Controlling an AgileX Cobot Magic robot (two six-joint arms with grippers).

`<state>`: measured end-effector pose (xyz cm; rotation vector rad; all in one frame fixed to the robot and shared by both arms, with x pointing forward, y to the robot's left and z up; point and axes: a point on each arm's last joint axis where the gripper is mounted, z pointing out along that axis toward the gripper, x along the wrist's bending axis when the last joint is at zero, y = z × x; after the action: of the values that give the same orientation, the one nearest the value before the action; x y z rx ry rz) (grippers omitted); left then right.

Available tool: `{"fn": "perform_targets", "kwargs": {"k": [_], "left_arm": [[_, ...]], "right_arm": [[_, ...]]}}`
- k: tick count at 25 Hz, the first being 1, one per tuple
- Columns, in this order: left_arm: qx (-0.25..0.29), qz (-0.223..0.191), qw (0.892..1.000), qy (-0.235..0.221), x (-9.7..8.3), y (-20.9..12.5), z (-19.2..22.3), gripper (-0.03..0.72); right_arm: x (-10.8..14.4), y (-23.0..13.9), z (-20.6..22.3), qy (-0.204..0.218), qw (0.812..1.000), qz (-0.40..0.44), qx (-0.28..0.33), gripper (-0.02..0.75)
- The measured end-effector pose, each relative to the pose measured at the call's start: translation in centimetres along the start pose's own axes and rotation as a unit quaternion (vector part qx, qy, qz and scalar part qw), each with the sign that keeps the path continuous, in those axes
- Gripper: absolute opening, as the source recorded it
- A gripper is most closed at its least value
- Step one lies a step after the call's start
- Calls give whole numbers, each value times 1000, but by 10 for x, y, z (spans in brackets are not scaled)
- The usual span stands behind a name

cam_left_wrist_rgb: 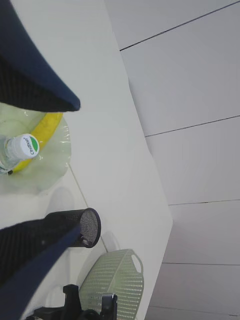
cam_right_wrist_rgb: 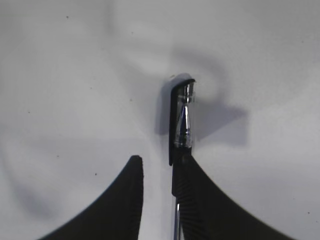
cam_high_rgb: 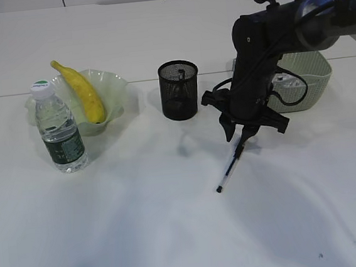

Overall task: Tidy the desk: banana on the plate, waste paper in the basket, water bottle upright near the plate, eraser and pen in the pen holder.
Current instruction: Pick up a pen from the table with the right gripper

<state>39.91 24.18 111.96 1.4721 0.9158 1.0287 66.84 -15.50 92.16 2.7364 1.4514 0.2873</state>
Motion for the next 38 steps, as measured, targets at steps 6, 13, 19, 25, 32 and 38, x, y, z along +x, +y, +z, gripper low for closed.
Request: {"fn": "perform_targets", "kwargs": {"k": [6, 13, 19, 25, 32, 38], "left_arm": [[0, 0, 1000, 0, 0, 0, 0, 475], [0, 0, 1000, 0, 0, 0, 0, 475], [0, 0, 1000, 0, 0, 0, 0, 475], [0, 0, 1000, 0, 0, 0, 0, 475], [0, 0, 1000, 0, 0, 0, 0, 475], [0, 0, 1000, 0, 0, 0, 0, 475]], "right_arm": [[0, 0, 0, -1, 1000, 1, 1, 190], [-1, 1, 0, -7, 1000, 4, -5, 191], [-2, 1, 1, -11, 1000, 3, -7, 204], [-3, 1, 5, -16, 1000, 3, -5, 220], [-3, 1, 7, -20, 1000, 1, -5, 230], [-3, 1, 9, -21, 1000, 1, -4, 231]]}}
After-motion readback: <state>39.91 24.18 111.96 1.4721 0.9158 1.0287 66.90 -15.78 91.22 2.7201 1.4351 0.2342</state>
